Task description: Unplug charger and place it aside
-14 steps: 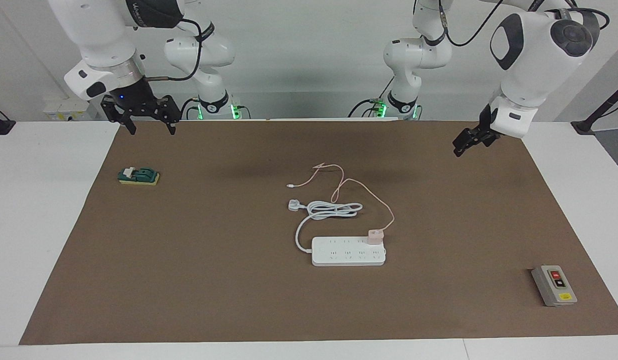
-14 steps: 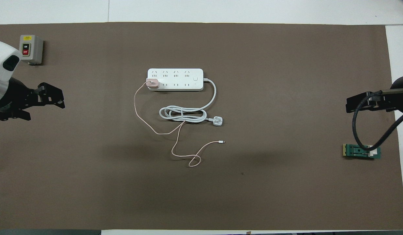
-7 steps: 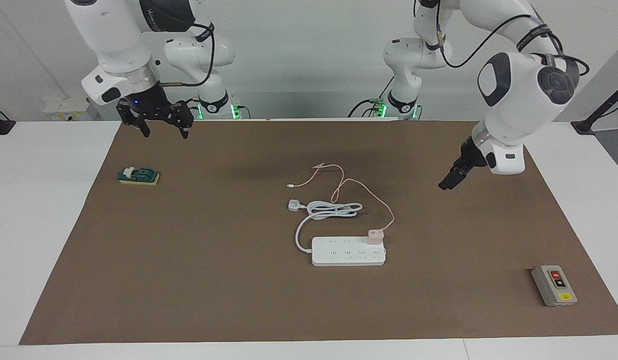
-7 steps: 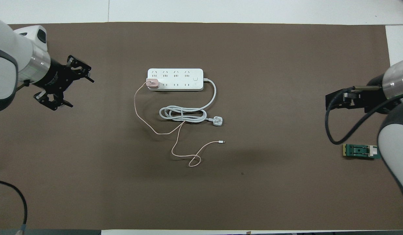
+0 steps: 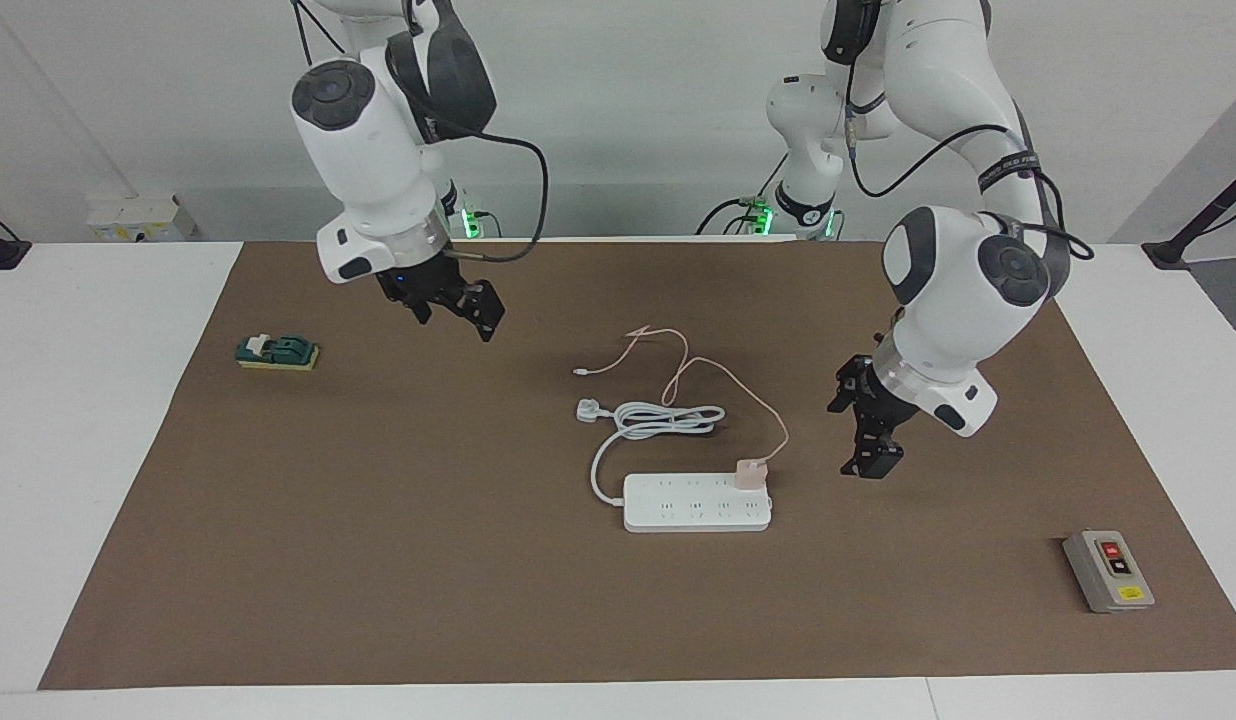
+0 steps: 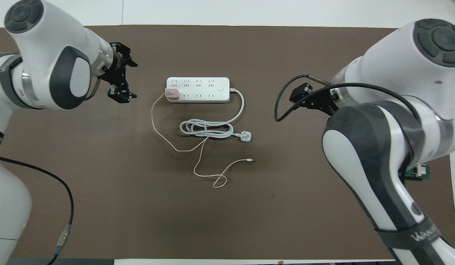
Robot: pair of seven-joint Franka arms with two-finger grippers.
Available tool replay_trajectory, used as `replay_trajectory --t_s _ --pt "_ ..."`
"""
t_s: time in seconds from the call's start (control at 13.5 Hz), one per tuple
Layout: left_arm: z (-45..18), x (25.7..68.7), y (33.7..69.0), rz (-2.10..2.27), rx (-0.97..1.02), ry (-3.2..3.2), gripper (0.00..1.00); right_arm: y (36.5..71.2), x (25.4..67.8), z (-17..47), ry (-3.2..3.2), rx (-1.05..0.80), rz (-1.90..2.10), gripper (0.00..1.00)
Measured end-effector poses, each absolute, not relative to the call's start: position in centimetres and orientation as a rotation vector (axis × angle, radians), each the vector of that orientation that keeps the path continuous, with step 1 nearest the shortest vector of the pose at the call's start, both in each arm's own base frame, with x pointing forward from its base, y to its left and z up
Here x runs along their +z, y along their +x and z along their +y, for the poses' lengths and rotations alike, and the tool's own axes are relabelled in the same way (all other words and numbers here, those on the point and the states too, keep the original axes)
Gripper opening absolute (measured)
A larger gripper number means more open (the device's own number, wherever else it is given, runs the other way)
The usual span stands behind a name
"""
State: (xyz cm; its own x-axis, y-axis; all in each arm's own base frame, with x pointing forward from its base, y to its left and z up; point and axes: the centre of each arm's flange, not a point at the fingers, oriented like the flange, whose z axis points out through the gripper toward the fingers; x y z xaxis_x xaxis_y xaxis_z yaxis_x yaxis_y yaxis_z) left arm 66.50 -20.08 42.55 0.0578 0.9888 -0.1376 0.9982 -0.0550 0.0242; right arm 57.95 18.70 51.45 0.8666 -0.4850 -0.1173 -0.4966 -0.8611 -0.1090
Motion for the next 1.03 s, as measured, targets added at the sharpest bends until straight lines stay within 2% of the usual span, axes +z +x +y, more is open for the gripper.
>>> replay_trajectory --t_s 0.3,0.44,0.66,0.89,1.03 --pt "-26.2 39.1 64.9 2.123 -0.073 2.206 1.00 59.4 47.1 24.5 -2.701 0.174 1.066 1.00" --pt "-27.2 37.2 64.4 2.128 -0.057 2.222 1.00 60.1 44.8 27.4 -2.616 0.225 1.215 1.00" --pt "-28.1 34.2 63.4 2.148 -0.038 2.220 1.00 62.9 40.7 31.8 -2.500 0.257 1.446 1.00" --pt "-27.8 33.3 63.4 2.137 -0.006 2.210 1.00 65.6 34.8 33.6 -2.321 0.345 1.611 1.00" --pt "-27.7 33.4 63.5 2.134 0.001 2.205 0.96 66.5 32.9 34.2 -2.236 0.411 1.682 1.00"
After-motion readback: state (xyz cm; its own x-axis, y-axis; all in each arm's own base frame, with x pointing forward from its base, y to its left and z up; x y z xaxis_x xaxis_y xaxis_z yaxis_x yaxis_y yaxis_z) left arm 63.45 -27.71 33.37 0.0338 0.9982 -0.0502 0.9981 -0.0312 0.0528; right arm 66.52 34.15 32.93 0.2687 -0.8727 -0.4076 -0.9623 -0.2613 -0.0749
